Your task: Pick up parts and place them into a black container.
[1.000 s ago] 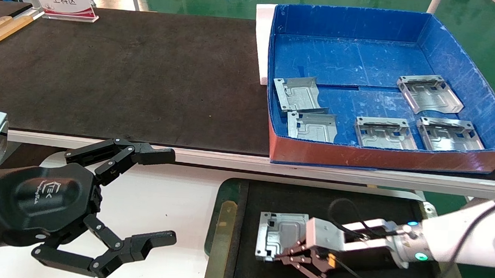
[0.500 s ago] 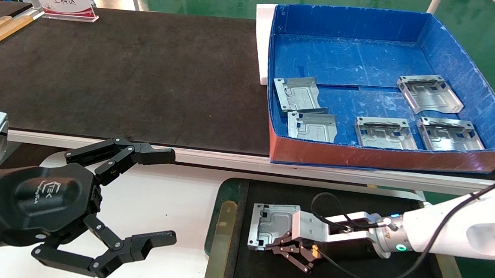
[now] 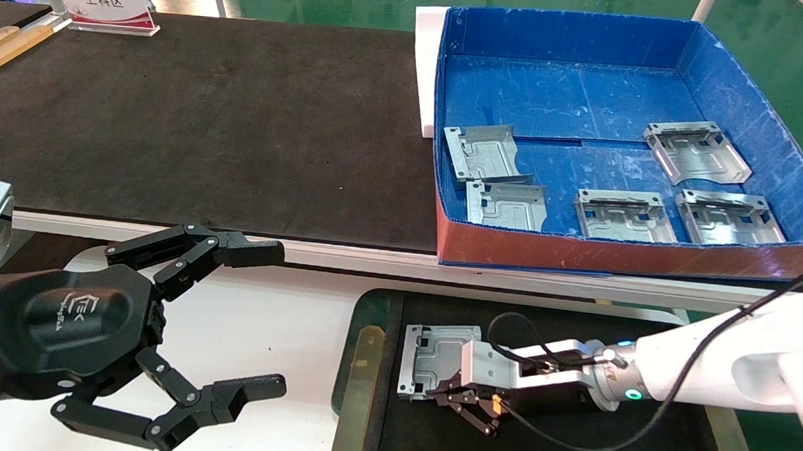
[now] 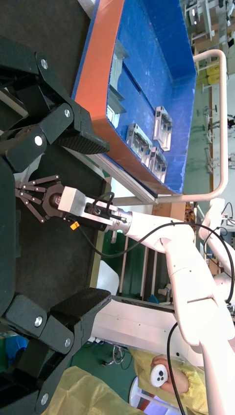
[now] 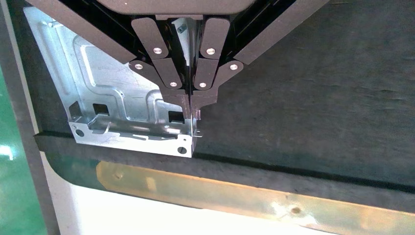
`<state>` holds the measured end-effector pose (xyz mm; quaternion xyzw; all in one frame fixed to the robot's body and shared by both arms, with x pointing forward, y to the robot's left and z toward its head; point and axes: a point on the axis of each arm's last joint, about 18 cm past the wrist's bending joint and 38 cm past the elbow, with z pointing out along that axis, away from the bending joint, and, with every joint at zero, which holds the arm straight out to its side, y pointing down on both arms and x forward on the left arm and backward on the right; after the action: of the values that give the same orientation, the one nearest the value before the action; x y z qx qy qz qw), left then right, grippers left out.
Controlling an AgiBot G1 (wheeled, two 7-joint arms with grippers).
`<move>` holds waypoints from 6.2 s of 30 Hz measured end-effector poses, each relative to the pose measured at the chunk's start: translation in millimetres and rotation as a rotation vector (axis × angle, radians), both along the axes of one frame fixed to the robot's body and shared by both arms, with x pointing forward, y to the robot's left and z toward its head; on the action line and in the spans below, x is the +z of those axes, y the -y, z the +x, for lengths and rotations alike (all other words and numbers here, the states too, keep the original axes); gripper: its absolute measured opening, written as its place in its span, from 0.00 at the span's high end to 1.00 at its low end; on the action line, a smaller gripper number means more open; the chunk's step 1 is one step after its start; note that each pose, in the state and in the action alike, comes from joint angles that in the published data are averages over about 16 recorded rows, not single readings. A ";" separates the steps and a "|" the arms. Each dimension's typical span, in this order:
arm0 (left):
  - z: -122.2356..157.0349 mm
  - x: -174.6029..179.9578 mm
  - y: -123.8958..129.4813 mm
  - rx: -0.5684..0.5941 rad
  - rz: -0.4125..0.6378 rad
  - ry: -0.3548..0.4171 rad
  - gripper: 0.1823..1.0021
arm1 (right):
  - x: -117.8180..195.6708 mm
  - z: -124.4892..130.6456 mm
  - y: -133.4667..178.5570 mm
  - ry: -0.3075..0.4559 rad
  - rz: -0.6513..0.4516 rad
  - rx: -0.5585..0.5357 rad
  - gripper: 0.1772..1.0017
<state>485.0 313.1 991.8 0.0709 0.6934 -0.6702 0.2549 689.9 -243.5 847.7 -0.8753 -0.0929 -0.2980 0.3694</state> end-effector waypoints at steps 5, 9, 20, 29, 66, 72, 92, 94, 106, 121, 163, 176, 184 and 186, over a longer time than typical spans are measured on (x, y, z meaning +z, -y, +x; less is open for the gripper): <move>0.0 0.0 0.0 0.000 0.000 0.000 0.00 | 0.1 5.6 -3.0 0.017 -0.010 -0.017 0.98; 0.0 0.0 0.0 0.000 0.000 0.000 0.00 | -0.6 10.5 -5.3 0.031 -0.016 -0.034 0.98; 0.0 0.0 0.0 0.000 0.000 0.000 0.00 | -4.2 20.8 -13.4 0.059 -0.021 -0.069 0.98; 0.0 0.0 0.0 0.000 0.000 0.000 0.00 | -4.6 21.2 -18.1 0.059 -0.019 -0.064 0.98; 0.0 0.0 0.0 0.000 0.000 0.000 0.00 | 33.2 -14.0 -12.7 0.037 0.033 0.128 0.78; 0.0 0.0 0.0 0.000 0.000 0.000 0.00 | 59.2 -29.6 -9.3 0.062 0.069 0.212 0.63; 0.0 0.0 0.0 0.000 0.000 0.000 0.00 | 156.0 -58.8 1.3 0.174 0.258 0.276 0.12; 0.0 0.0 0.0 0.000 0.000 0.000 0.00 | 162.4 -61.1 2.9 0.176 0.279 0.274 0.09; 0.1 0.0 -0.1 0.000 0.000 0.000 0.00 | 174.6 -67.8 7.2 0.168 0.342 0.272 0.01; 0.1 0.0 -0.1 0.000 0.000 0.000 0.00 | 156.9 -86.4 10.0 0.092 0.458 0.297 0.00; 0.1 0.0 -0.1 0.000 0.000 0.000 0.00 | 143.8 -196.1 53.9 -0.034 0.638 0.279 0.00; 0.1 -0.1 -0.2 0.001 -0.001 0.000 0.00 | 144.5 -219.3 59.5 -0.037 0.623 0.264 0.00; 0.1 -0.1 -0.2 0.001 -0.001 0.000 0.00 | 144.5 -218.8 59.6 -0.036 0.624 0.263 0.00; 0.1 -0.1 -0.2 0.001 -0.001 0.000 0.00 | 144.5 -218.4 59.5 -0.037 0.624 0.263 0.00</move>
<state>485.1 313.3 991.7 0.0703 0.6933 -0.6703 0.2551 471.5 -303.0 992.2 -0.7057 -0.1026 -0.2461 0.6564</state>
